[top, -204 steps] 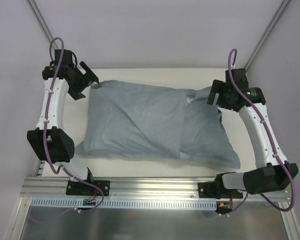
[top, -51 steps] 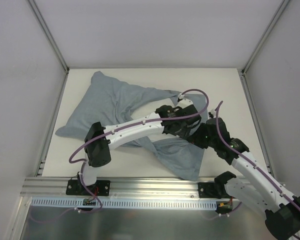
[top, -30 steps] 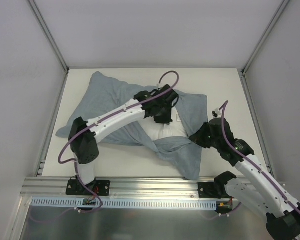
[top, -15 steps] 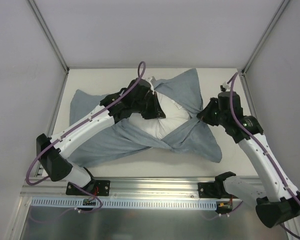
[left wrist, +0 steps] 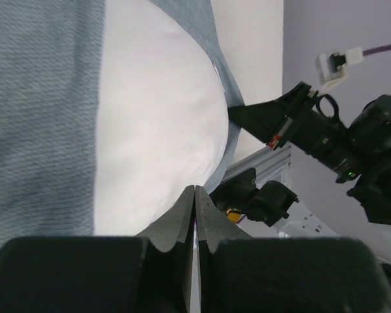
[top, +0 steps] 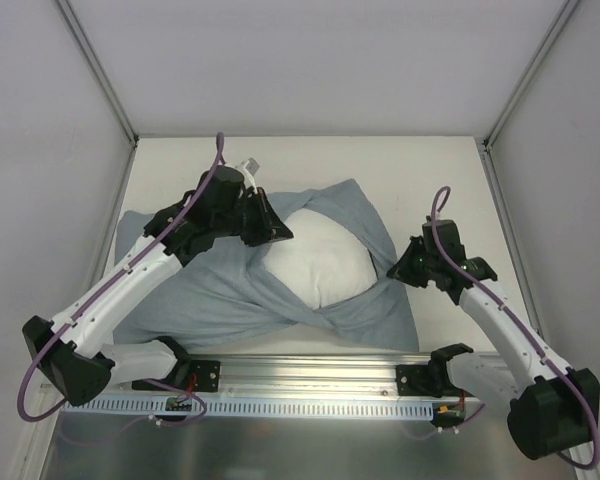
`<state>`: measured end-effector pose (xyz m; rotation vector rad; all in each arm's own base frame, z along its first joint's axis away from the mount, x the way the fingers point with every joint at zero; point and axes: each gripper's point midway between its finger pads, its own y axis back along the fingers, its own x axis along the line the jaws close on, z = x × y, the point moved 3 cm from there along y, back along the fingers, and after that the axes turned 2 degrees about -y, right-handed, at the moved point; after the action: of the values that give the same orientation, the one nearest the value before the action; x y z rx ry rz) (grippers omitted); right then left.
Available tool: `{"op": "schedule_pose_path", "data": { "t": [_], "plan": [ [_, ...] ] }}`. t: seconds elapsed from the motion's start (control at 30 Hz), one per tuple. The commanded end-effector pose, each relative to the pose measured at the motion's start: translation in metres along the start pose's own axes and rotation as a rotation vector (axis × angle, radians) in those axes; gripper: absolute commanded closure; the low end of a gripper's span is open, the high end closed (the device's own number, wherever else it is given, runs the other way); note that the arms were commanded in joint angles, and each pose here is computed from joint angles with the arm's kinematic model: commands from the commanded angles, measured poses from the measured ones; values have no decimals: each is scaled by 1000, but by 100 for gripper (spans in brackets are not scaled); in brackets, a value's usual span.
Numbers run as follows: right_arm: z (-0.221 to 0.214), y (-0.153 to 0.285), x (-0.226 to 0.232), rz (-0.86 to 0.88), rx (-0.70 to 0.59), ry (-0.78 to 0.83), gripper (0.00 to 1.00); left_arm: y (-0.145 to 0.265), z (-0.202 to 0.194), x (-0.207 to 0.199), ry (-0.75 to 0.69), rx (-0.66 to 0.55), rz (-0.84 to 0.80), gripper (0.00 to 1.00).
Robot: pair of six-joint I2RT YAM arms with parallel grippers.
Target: Remove the pillowcase from the pillow
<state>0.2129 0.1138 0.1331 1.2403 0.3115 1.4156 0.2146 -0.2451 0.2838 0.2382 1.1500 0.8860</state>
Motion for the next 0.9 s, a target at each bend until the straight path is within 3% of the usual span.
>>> {"op": "schedule_pose_path", "data": {
  "t": [0.0,0.03,0.13,0.17,0.2,0.27,0.5,0.57,0.6,0.63,0.7,0.73,0.87],
  "plan": [
    [8,23,-15,-71,-106,40,95,9,11,-13,27,-63,-84,100],
    [5,29,-8,-29,-90,55,92,2,10,-8,37,-59,-63,100],
    [-8,55,13,64,-74,142,51,-11,13,-1,41,-54,-26,100],
    [-14,62,14,81,-62,160,31,-14,13,-1,42,-49,-24,100],
    [-18,66,15,88,-49,167,25,-17,14,-1,46,-42,-21,100],
    [-31,74,10,60,-10,191,18,-24,10,-3,38,-11,-21,100],
    [-63,76,-2,106,43,89,15,-39,-20,-38,-135,16,1,100],
    [-66,68,-4,98,49,67,16,-42,-28,-50,-201,35,38,81],
    [-65,63,-6,66,56,65,16,-58,-41,-51,-245,57,95,51],
    [-65,62,-6,59,60,64,17,-63,-48,-50,-281,70,133,33],
    [-63,59,-2,68,54,64,17,-65,-51,-53,-326,66,216,9],
    [-61,58,0,77,48,64,17,-75,-65,-51,-351,96,254,1],
    [-54,64,3,78,17,66,16,-87,-75,-49,-412,86,346,1]
  ]
}}
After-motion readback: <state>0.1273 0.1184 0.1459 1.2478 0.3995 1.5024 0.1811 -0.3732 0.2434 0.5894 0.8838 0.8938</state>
